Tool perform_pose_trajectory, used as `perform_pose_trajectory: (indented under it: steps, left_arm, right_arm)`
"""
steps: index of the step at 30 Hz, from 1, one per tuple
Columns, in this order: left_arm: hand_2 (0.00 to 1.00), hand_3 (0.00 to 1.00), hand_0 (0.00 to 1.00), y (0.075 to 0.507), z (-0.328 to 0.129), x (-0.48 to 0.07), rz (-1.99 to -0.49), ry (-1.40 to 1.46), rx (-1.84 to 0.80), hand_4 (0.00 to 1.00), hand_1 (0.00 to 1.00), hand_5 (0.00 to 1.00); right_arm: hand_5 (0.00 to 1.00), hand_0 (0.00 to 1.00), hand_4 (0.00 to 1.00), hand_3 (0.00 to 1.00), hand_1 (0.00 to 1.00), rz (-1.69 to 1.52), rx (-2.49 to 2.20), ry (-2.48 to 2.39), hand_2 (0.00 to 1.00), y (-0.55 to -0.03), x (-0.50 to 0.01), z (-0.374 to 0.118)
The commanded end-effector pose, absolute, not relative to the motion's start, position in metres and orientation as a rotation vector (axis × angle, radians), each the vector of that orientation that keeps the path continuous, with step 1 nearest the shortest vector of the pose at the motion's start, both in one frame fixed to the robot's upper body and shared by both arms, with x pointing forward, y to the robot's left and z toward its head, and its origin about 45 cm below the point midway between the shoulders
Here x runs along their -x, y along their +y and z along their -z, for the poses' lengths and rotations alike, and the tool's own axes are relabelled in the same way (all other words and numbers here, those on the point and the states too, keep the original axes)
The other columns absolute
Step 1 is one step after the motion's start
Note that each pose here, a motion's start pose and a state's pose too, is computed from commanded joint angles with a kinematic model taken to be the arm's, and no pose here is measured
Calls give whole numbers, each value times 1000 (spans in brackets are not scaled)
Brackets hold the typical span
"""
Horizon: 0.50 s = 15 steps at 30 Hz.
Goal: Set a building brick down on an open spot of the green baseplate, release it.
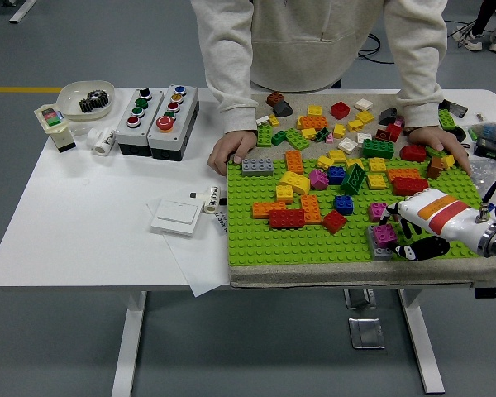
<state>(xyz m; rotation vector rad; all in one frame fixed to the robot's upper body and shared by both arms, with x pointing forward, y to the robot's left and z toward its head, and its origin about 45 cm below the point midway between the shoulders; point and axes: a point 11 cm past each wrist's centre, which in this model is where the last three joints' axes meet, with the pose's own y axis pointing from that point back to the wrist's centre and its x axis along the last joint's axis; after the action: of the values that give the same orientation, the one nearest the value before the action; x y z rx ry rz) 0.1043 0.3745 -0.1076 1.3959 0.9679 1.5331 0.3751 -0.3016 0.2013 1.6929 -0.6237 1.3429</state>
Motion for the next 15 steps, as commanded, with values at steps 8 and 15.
perform_pose_trajectory:
  steps: [8, 15]
  left_arm:
    - [643, 546, 605, 374, 108, -103, -1531, 969, -1399, 558, 679, 599]
    - [643, 546, 607, 374, 108, -103, -1529, 970, -1402, 558, 679, 599]
  right_arm:
    - [298, 321, 569, 498, 251, -1337, -1700, -641, 320, -300, -375, -199]
    - [297, 322, 568, 500, 251, -1332, -1704, -637, 320, -298, -374, -196]
